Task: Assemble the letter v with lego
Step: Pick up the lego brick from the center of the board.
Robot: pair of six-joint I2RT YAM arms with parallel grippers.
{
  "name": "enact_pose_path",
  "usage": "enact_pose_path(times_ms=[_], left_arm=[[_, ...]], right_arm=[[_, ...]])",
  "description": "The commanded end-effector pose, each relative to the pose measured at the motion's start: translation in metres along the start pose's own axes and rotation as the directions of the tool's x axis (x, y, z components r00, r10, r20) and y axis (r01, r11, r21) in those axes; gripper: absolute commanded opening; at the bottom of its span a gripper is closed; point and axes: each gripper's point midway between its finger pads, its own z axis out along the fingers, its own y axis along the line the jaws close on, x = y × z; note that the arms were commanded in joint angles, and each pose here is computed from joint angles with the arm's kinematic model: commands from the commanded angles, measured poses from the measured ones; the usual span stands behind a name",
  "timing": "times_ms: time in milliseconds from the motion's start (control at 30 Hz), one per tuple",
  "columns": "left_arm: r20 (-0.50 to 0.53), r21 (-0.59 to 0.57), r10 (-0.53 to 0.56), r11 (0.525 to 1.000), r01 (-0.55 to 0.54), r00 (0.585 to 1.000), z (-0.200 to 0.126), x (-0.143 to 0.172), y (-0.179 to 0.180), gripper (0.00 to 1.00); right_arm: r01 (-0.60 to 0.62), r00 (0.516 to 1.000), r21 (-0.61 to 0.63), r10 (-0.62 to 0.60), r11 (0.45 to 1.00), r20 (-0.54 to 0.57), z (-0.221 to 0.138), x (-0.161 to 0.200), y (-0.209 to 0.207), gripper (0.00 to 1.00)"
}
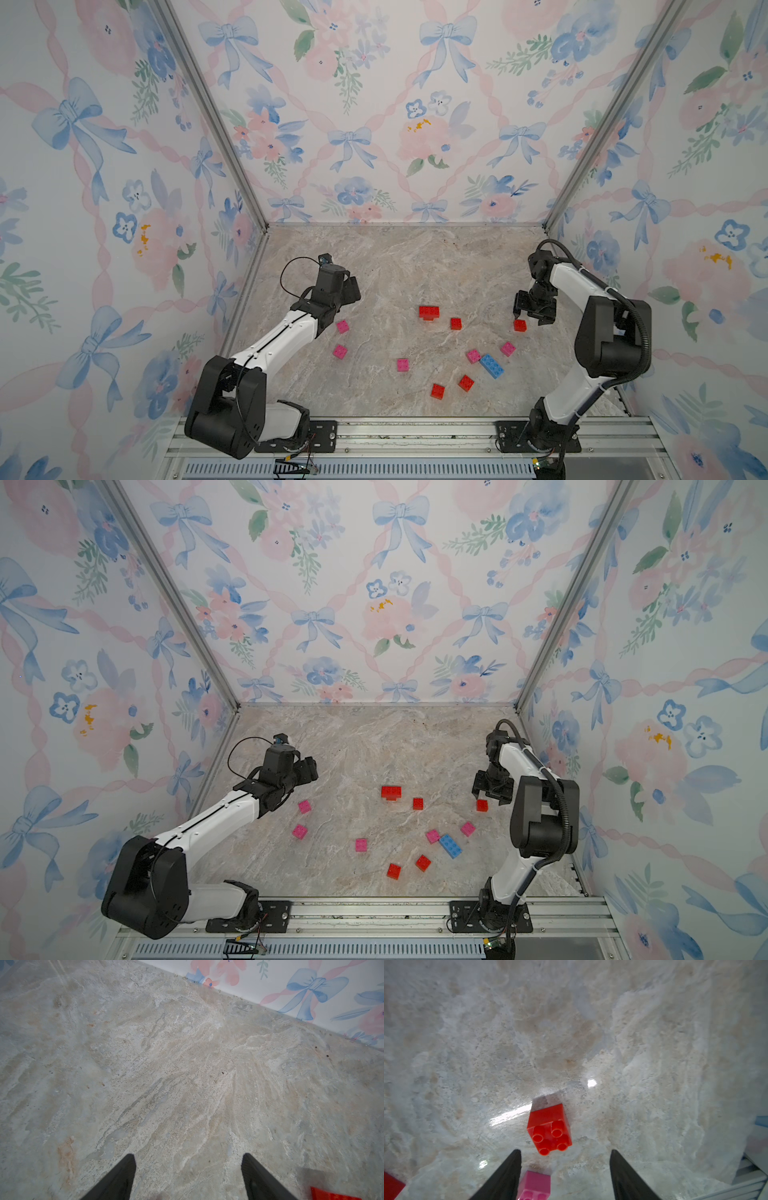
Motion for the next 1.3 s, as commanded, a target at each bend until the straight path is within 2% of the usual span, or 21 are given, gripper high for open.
enact_pose_path(times_ms=[0,467,867,1267], left_arm=[[-0.007,0.012,0.025,1.0,-0.025,1.0,0.003,-0.003,-0.006,0.83],[-0.018,-0.001,0.021,1.0,-0.021,1.0,0.004,0.004,-0.001,0.83],[-0.013,0.007,0.019,1.0,-0.019,1.0,0.0,0.004,-0.001,0.83],[-0.019,0.009,0.01,1.0,-0.01,1.0,-0.001,0.007,0.0,0.83]], right_arm=[[0.054,0.998,-0.038,-0.056,0.998,-0.042,0.009,0.01,0.008,0.63],[0.083,0.994,-0.06,-0.087,0.995,-0.066,0.03,0.011,0.014,0.47],[0.116,0.991,-0.017,-0.117,0.993,-0.068,0.033,0.006,0.011,0.46],[0.128,0.99,-0.019,-0.129,0.992,-0.063,0.033,0.0,0.012,0.39]])
